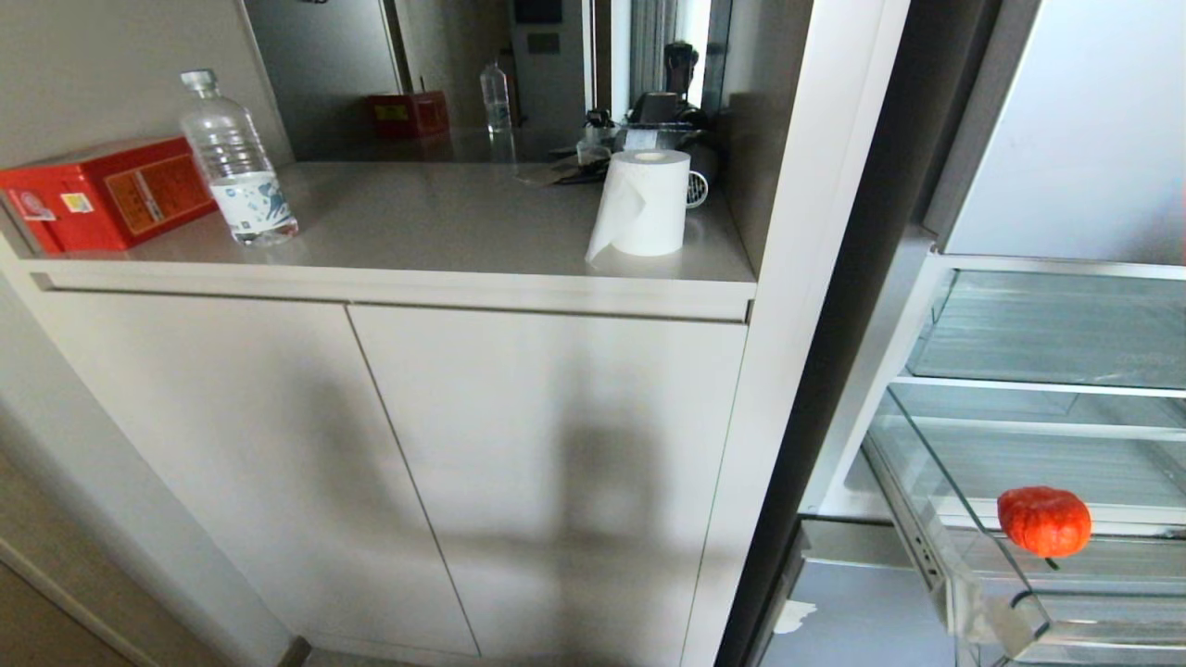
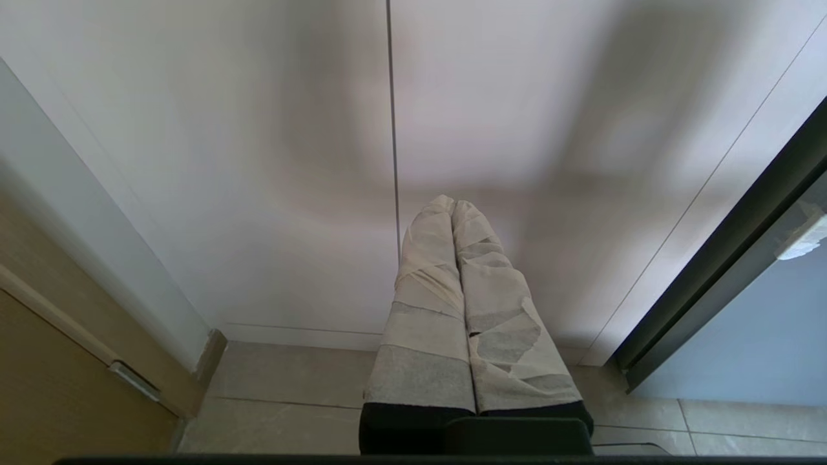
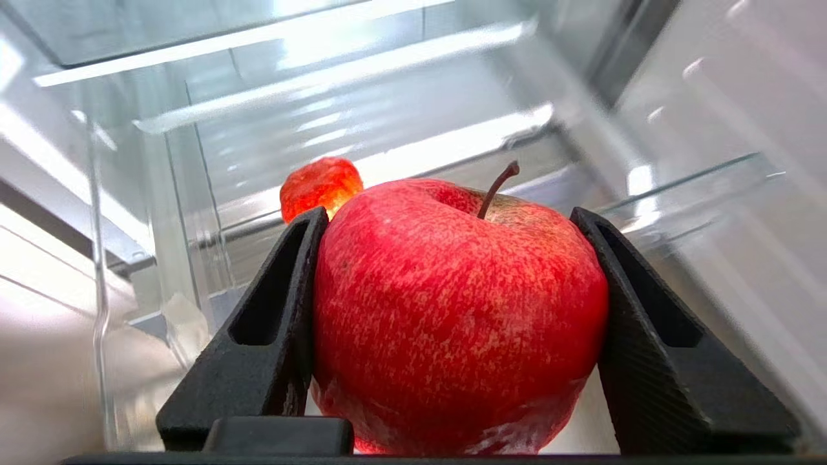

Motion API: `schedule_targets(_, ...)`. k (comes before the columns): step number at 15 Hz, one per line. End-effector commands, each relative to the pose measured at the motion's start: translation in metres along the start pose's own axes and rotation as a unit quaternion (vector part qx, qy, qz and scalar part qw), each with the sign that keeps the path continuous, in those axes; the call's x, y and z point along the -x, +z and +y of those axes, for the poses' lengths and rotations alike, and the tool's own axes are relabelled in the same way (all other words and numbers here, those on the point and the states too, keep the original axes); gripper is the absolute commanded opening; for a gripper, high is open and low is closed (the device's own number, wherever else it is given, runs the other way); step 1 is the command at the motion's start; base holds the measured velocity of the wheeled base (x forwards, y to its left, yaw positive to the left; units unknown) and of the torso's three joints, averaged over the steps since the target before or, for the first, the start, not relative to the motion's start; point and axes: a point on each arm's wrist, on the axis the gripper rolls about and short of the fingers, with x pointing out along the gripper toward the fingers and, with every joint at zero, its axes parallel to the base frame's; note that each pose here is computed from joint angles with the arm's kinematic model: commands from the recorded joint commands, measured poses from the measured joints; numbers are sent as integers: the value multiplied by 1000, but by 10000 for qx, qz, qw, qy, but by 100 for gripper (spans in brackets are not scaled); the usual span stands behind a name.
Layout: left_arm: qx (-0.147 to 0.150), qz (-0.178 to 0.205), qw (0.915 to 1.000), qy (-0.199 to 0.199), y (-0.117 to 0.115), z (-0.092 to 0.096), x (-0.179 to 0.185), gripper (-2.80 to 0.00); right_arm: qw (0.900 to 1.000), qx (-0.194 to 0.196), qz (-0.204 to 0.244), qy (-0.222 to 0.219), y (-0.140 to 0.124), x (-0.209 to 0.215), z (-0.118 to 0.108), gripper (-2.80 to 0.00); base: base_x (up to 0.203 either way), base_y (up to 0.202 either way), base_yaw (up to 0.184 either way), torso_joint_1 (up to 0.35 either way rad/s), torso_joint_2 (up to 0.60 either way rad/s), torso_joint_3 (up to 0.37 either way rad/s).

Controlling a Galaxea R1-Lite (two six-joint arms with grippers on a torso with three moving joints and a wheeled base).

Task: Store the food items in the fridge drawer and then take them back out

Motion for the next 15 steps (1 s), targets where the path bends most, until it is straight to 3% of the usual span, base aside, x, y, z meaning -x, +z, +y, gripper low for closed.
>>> schedule_targets(1, 2, 3, 10000, 2, 0, 0, 0, -280, 9977, 78, -679, -10, -14, 36, 0, -280, 0, 0, 0, 0, 0, 0)
schedule_targets(3, 2, 9, 10000, 2, 0, 0, 0, -280, 9952, 152, -962, -26, -27, 51, 1, -280, 0, 0, 0, 0, 0, 0)
schedule_targets(7, 2, 8, 10000, 2, 0, 0, 0, -280, 9940, 426, -1005, -110, -55, 57, 1, -280, 0, 0, 0, 0, 0, 0)
schedule_targets(13, 2, 3, 10000, 2, 0, 0, 0, -280, 9894, 425, -1342, -366, -52, 70, 1, -280, 0, 0, 0, 0, 0, 0)
schedule_targets(15, 2, 11, 10000, 2, 0, 0, 0, -280, 9889, 424, -1361, -420, -50, 71, 1, -280, -6, 1, -131, 1, 6, 4)
